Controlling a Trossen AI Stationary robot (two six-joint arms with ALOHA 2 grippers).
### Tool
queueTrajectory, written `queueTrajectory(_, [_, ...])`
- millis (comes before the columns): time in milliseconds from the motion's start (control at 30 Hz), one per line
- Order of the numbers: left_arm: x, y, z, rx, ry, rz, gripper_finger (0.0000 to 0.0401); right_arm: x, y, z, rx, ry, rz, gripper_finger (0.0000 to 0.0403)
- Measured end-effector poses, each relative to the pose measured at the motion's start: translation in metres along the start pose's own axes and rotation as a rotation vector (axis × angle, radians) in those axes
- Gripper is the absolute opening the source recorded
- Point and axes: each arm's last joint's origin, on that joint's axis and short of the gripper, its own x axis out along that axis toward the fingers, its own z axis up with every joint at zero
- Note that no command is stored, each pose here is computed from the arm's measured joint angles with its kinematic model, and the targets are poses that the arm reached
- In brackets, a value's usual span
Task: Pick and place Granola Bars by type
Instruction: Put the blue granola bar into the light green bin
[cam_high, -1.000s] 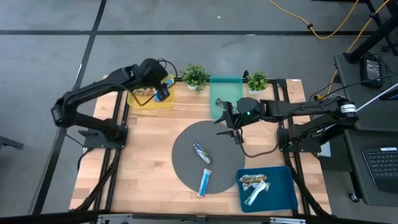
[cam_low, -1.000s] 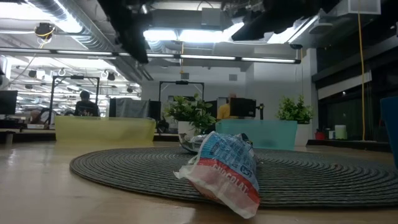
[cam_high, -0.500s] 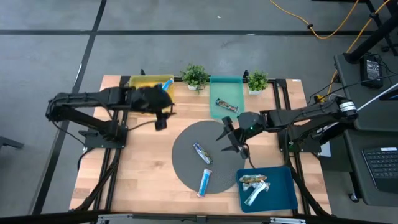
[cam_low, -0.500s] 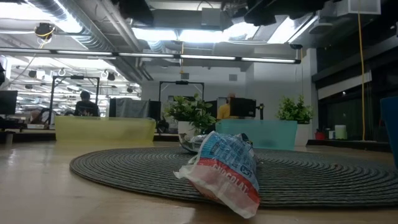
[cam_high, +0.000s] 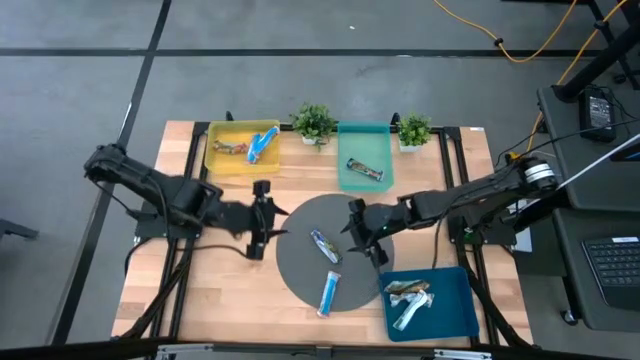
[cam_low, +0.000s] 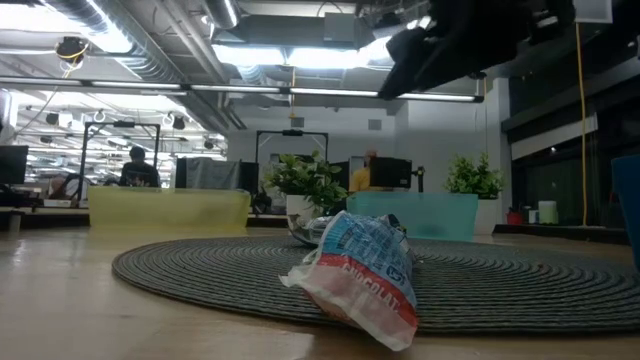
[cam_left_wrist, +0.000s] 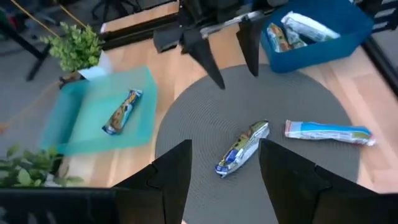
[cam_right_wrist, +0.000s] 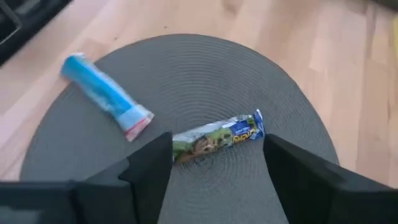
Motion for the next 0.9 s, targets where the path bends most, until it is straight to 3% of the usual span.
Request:
queueTrajectory(167, [0.016,-0.030,0.003,0.056,-0.036,0.107,0.0177,0.024,0.001,0.008,0.143,0.054,-0.068,0.0297])
queueTrajectory(300, [0.035,-0.054,0.002,0.099,-0.046,0.204,0.0177,0.042,0.000,0.012,0.280,0.109,-0.128,0.0315])
queueTrajectory(567, [0.066,-0.098,-0.015,0.154,-0.013,0.266,0.0177,0.066,0.000,0.017,0.542,0.182,-0.137,0.0298])
queueTrajectory(633, [0.064,-0.105,-0.015,0.202,-0.013,0.254,0.0177,0.070,0.001,0.014,0.569,0.222,-0.141,0.0290])
queueTrajectory(733, [0.056,-0.111,-0.011,0.172,-0.070,0.265,0.0177,0.075,0.002,0.007,0.615,0.275,-0.152,0.0279])
queueTrajectory(900, [0.042,-0.118,-0.008,0.162,-0.140,0.383,0.0177,0.086,0.007,-0.001,0.652,0.334,-0.143,0.0271])
